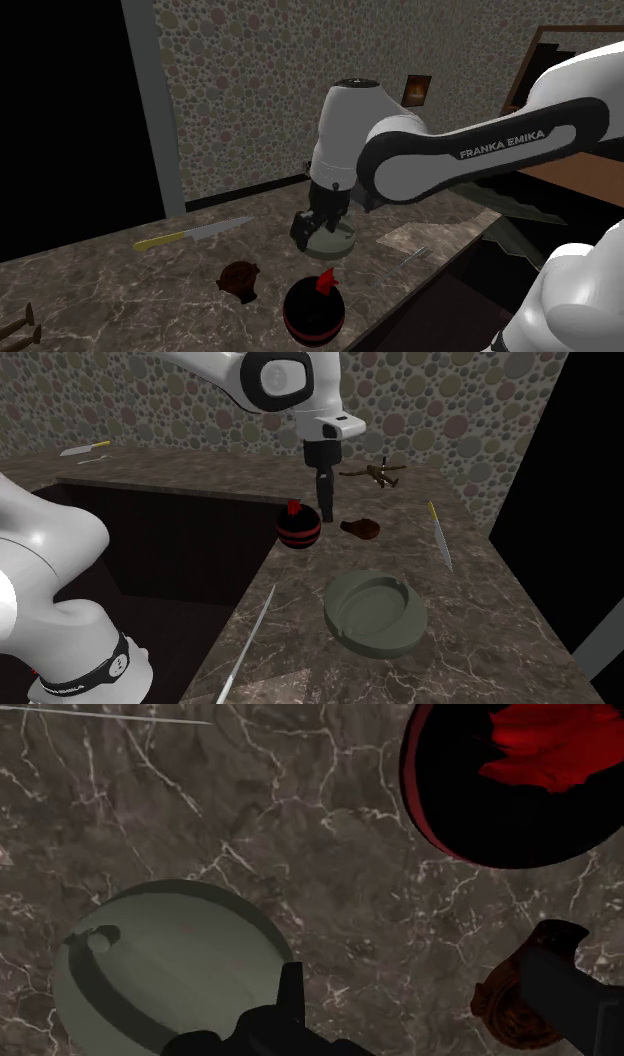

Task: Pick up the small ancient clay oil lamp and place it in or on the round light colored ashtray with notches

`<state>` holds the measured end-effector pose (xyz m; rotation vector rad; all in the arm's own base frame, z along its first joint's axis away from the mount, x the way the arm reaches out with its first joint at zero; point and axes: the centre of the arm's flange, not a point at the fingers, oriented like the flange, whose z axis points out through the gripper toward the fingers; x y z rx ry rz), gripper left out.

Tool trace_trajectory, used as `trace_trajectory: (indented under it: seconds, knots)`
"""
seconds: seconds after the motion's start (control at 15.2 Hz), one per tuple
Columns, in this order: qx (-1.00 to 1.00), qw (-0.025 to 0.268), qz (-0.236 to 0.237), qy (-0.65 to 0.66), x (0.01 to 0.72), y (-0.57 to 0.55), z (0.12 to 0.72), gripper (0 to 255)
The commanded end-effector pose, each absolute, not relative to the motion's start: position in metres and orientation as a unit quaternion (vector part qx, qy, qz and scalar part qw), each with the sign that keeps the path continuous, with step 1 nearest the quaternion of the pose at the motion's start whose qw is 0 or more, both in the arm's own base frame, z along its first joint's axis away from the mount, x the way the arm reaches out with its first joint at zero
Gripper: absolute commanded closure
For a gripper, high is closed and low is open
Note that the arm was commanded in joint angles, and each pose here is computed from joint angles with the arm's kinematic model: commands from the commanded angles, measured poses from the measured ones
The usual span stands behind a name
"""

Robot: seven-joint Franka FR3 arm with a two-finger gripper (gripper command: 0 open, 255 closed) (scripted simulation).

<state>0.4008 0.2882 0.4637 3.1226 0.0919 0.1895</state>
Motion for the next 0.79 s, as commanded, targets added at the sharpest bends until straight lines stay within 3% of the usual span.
trace_trajectory:
  seconds: [0.0,0.73]
  knots:
    - [0.998,0.010,0.060,0.030,0.407,0.312,0.452,0]
    - [0.997,0.028,0.059,0.033,0.436,0.401,0.388,0]
